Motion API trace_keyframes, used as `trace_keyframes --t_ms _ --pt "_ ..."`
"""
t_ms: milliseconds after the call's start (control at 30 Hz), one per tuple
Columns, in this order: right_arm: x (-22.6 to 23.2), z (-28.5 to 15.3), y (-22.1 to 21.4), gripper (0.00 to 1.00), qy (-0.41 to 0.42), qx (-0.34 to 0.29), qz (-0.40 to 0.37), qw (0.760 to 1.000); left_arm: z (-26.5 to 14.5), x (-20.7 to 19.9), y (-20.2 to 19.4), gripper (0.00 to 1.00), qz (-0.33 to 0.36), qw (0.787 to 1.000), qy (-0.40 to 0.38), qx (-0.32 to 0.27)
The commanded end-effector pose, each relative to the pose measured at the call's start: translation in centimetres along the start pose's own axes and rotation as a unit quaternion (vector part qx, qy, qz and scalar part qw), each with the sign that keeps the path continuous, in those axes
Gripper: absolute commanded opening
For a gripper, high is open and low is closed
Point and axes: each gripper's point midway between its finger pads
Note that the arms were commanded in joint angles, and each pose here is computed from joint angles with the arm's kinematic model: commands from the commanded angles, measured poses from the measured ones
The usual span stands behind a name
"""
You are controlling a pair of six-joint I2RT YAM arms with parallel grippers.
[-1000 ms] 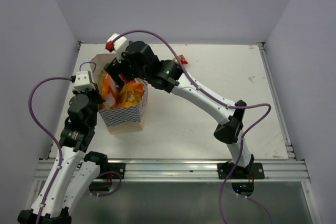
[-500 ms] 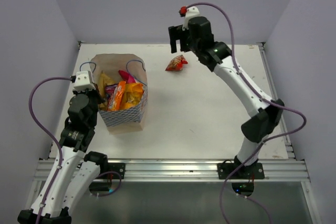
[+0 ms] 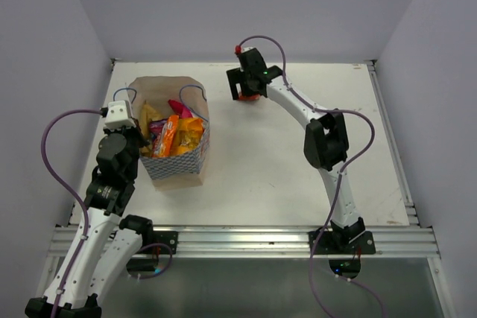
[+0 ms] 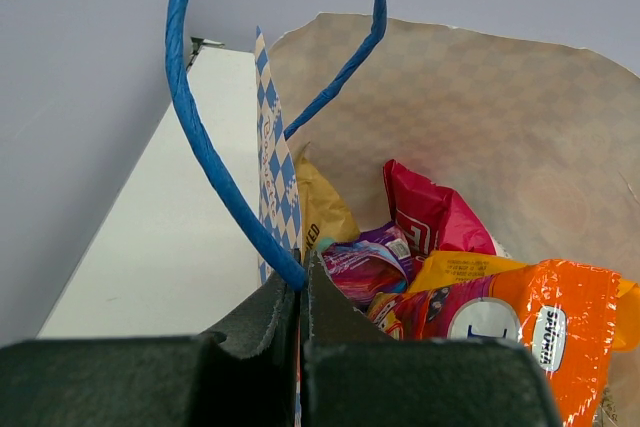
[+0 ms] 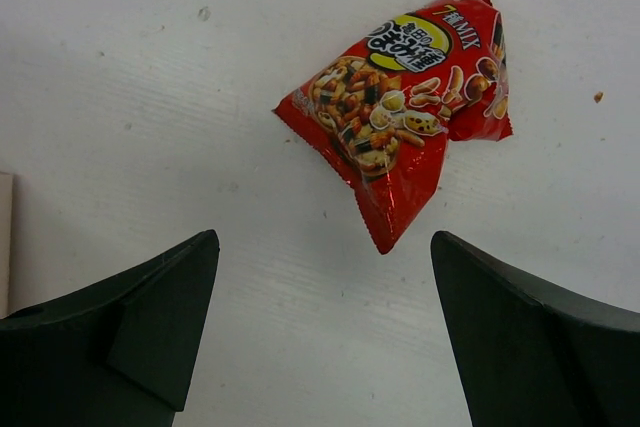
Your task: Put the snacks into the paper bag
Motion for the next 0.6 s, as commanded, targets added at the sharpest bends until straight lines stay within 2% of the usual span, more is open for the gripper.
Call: trace_keyframes --t_ms 0,167,400,500,567 --pt "-0.7 -0.1 2.2 0.91 -0.005 -0.028 0.029 0.999 -0.1 -0.3 1.5 0.00 -0.003 0.999 -0.010 -0.030" --pt "-1.7 2.0 0.7 0.91 -0.017 -0.013 0.029 0.999 -0.2 -0.2 1.6 0.00 -0.004 0.999 -0.009 -0.033" --pt "-2.6 4.7 -0.8 0.85 -0.017 0.010 0.037 0.999 -0.2 -0.2 1.6 0.00 -0.003 0.999 -0.009 -0.033" --pt "-2.7 5.4 -1.1 0.70 -0.011 0.019 0.044 0.999 -0.2 -0.2 1.6 0.00 -0.003 0.999 -0.009 -0.033" --pt "-2.9 5.5 -1.0 0.52 -0.012 0.018 0.044 0.999 -0.1 -0.2 1.6 0.00 -0.003 0.999 -0.009 -0.033"
Point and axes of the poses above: each gripper's point midway between its finger pads, its own z axis out along the fingers, its own x axis along the line the jaws close on, y = z × x, and after that the axes turned 14 degrees about z, right-handed
